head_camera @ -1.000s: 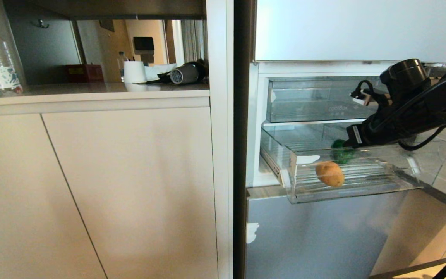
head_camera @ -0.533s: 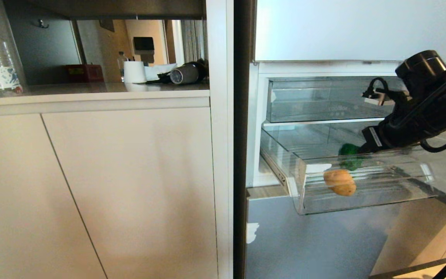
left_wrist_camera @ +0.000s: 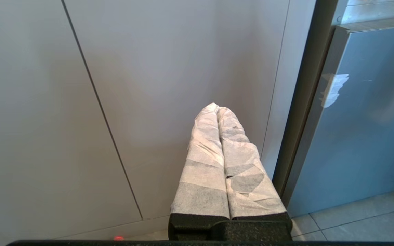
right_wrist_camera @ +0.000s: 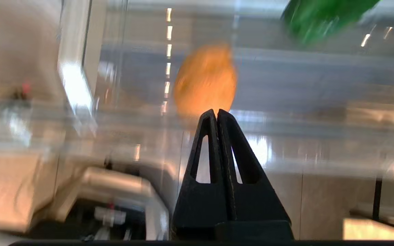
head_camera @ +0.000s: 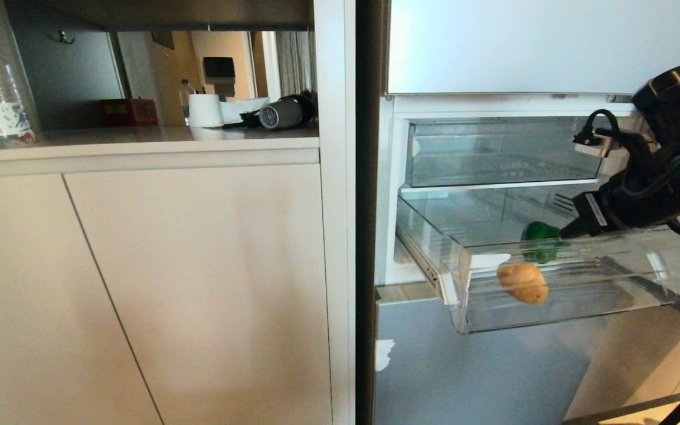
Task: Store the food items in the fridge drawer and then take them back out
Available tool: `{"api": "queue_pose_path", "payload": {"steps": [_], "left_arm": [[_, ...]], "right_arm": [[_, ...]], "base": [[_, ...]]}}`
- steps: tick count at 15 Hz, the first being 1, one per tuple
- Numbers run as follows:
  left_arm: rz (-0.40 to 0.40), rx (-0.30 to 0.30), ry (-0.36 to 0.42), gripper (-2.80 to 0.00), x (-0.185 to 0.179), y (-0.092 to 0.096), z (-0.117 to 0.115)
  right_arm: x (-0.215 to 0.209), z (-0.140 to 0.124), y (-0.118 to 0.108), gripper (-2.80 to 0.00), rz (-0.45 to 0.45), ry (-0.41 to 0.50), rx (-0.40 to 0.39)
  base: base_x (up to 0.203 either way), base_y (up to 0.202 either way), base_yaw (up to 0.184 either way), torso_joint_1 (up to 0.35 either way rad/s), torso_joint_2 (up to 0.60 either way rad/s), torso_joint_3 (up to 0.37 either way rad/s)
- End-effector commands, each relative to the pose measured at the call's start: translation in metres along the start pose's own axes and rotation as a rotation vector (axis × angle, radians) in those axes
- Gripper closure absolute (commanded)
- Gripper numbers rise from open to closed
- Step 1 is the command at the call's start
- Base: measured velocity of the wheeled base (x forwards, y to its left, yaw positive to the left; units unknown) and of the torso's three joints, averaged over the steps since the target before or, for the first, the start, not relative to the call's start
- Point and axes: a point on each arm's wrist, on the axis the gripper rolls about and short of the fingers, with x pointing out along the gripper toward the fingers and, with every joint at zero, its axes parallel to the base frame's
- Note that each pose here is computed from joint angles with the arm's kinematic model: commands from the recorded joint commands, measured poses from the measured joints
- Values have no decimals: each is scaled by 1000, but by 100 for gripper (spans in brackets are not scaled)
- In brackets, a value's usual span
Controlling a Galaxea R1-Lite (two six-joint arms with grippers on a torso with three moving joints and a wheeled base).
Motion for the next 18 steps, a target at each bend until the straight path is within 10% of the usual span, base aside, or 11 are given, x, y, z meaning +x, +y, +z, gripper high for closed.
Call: {"api": "queue_pose_path", "payload": {"steps": [1, 18], "left_arm": [[0, 0, 0, 0, 0, 0, 0], [0, 0, -1, 0, 0, 0, 0]], "right_arm": [[5, 5, -1, 0, 1, -33, 0], [69, 48, -40, 0, -54, -106, 115]], "base": [[0, 0, 0, 0, 0, 0], [0, 0, 0, 0, 0, 0]]}}
